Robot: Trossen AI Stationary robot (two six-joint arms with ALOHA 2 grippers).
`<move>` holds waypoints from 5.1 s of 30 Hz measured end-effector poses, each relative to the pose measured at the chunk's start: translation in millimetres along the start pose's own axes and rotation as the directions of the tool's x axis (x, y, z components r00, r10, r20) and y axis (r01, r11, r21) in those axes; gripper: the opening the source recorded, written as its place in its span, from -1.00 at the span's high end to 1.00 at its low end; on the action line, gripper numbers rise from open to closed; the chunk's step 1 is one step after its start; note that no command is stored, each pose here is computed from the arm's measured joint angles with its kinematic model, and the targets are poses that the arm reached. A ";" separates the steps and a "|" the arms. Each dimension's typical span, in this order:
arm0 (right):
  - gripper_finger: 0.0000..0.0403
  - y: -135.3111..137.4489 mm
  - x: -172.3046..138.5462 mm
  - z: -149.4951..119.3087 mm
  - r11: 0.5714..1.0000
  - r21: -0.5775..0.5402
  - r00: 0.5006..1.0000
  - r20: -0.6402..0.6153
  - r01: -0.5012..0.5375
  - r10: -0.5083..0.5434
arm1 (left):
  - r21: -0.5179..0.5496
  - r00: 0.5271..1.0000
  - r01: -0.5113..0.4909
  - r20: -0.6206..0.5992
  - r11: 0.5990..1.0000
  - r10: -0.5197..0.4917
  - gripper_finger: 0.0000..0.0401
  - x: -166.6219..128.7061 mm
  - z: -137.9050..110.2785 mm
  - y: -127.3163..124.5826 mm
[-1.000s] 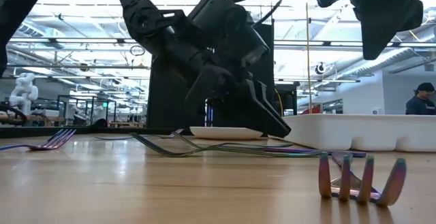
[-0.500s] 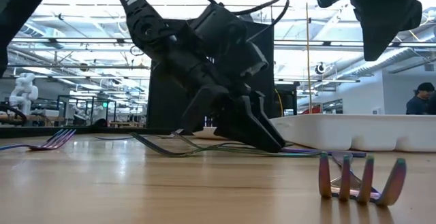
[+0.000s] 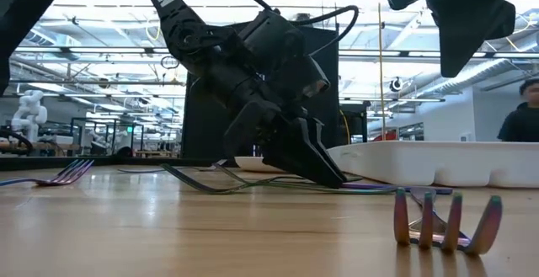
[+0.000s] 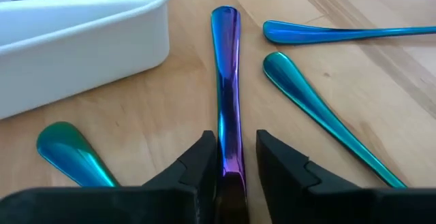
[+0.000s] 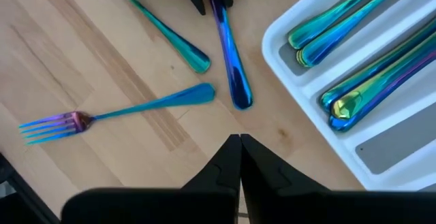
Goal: Sort silverware
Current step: Put the purple knife on the white silverware tray
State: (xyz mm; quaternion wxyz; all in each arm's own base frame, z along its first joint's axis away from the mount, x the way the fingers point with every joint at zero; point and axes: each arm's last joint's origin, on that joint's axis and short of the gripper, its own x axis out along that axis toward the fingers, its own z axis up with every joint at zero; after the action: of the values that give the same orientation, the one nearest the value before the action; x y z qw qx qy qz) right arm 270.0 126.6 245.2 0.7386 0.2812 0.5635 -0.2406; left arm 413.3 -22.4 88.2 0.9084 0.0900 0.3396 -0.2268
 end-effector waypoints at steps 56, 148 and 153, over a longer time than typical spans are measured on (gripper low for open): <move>1.00 -3.2 0.5 3.5 0.999 -0.030 1.000 0.008 0.023 -0.023 | -0.001 0.999 -0.035 0.014 0.999 0.035 0.75 -3.1 2.6 2.3; 0.29 4.4 116.8 23.9 0.913 -0.405 0.956 0.283 0.044 0.079 | -0.107 0.995 0.046 -0.084 0.993 -0.055 0.23 -17.4 -0.1 1.7; 0.29 3.3 117.1 26.2 0.912 -0.406 0.954 0.289 0.052 0.075 | -0.125 0.990 0.052 -0.127 0.991 -0.068 0.36 -16.8 -5.1 0.5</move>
State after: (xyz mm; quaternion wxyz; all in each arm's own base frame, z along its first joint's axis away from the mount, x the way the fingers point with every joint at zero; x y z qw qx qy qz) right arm 319.7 106.6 137.7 0.8589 0.0840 0.4816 -0.1527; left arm 399.4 -14.5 95.4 0.8808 0.0392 0.4140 -0.2265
